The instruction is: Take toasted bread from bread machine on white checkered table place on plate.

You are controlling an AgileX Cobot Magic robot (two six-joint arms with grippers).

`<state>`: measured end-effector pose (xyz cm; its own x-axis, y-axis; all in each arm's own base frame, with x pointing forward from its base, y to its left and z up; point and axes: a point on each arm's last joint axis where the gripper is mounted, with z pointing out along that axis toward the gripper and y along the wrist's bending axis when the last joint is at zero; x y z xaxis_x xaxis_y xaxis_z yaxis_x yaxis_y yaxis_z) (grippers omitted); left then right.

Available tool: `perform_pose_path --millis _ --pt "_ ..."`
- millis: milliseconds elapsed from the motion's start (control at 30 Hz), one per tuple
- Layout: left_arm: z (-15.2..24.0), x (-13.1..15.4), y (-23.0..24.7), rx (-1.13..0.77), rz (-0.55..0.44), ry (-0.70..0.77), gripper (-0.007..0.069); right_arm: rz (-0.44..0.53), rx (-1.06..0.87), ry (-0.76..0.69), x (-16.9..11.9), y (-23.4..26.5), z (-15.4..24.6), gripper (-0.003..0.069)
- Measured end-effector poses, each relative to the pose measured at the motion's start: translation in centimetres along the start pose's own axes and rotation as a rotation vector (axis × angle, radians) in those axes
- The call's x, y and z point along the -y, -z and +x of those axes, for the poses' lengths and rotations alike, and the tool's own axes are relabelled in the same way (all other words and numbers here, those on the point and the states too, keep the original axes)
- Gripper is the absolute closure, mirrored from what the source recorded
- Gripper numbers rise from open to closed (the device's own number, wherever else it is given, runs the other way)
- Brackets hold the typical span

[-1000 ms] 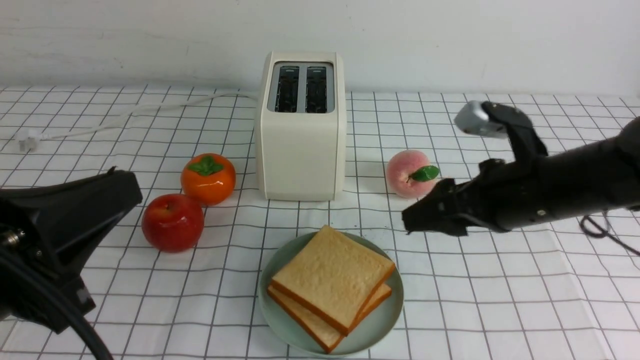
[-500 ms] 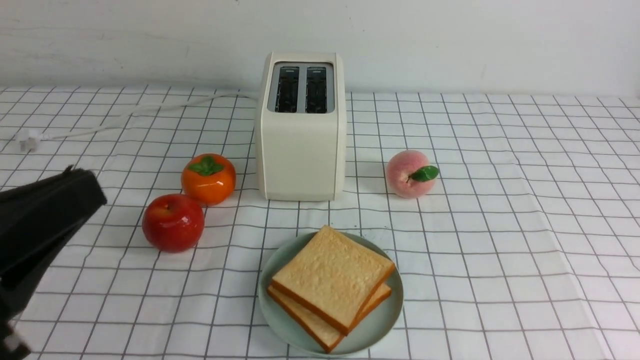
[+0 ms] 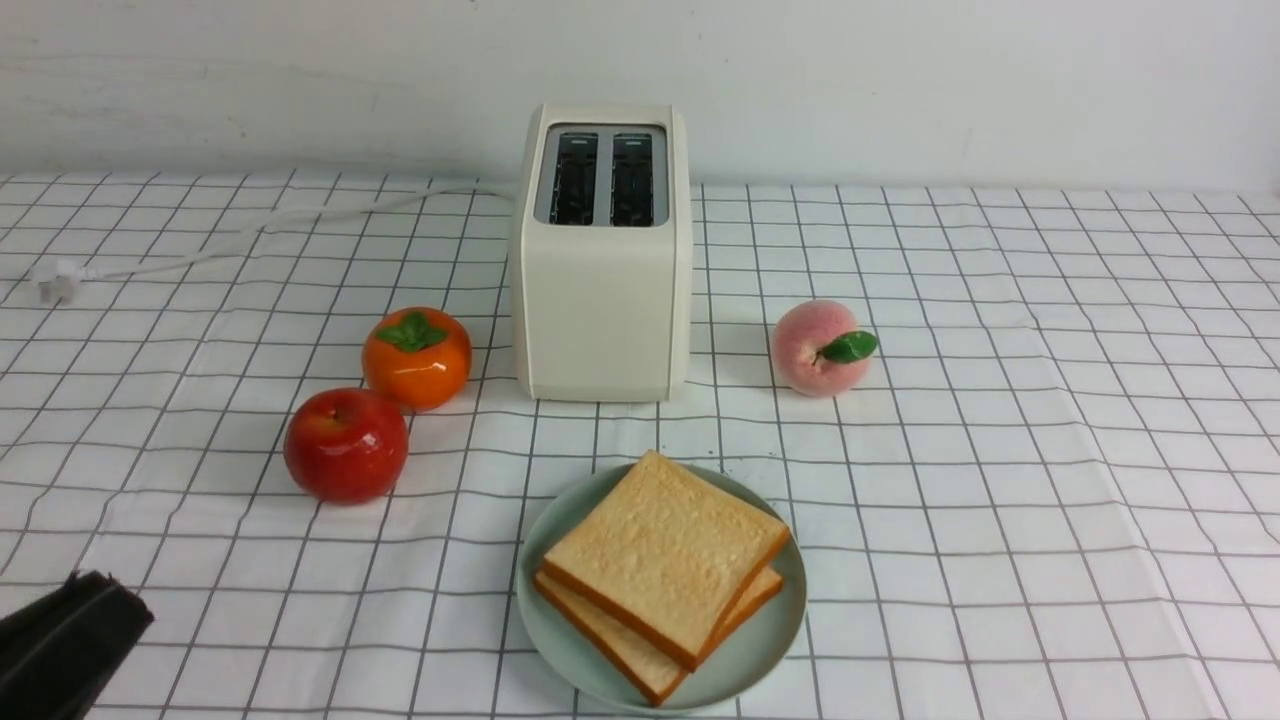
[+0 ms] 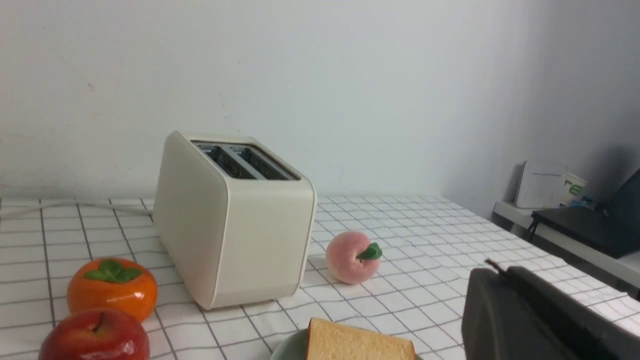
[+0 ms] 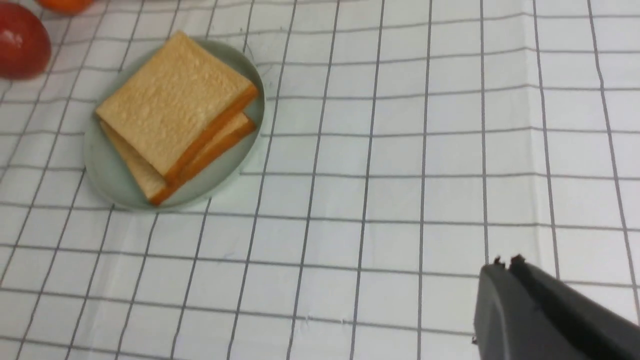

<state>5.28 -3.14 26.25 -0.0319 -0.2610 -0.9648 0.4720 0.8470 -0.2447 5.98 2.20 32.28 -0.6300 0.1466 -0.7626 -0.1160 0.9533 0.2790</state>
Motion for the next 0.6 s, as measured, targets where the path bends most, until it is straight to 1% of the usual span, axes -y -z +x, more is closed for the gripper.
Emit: perform_pose_path --millis 200,500,600 --pt "0.6 -0.2 -0.1 -0.019 -0.004 0.002 0.0638 0.010 -0.019 -0.025 0.5 -1.6 1.2 0.0662" --pt "0.6 -0.2 -0.1 -0.018 -0.005 0.003 0.0636 0.023 -0.048 -0.025 0.9 -2.3 1.9 0.0658" --pt "0.6 -0.2 -0.1 -0.018 -0.005 0.003 0.0634 0.050 0.059 -0.018 1.3 -1.9 2.0 0.0659"
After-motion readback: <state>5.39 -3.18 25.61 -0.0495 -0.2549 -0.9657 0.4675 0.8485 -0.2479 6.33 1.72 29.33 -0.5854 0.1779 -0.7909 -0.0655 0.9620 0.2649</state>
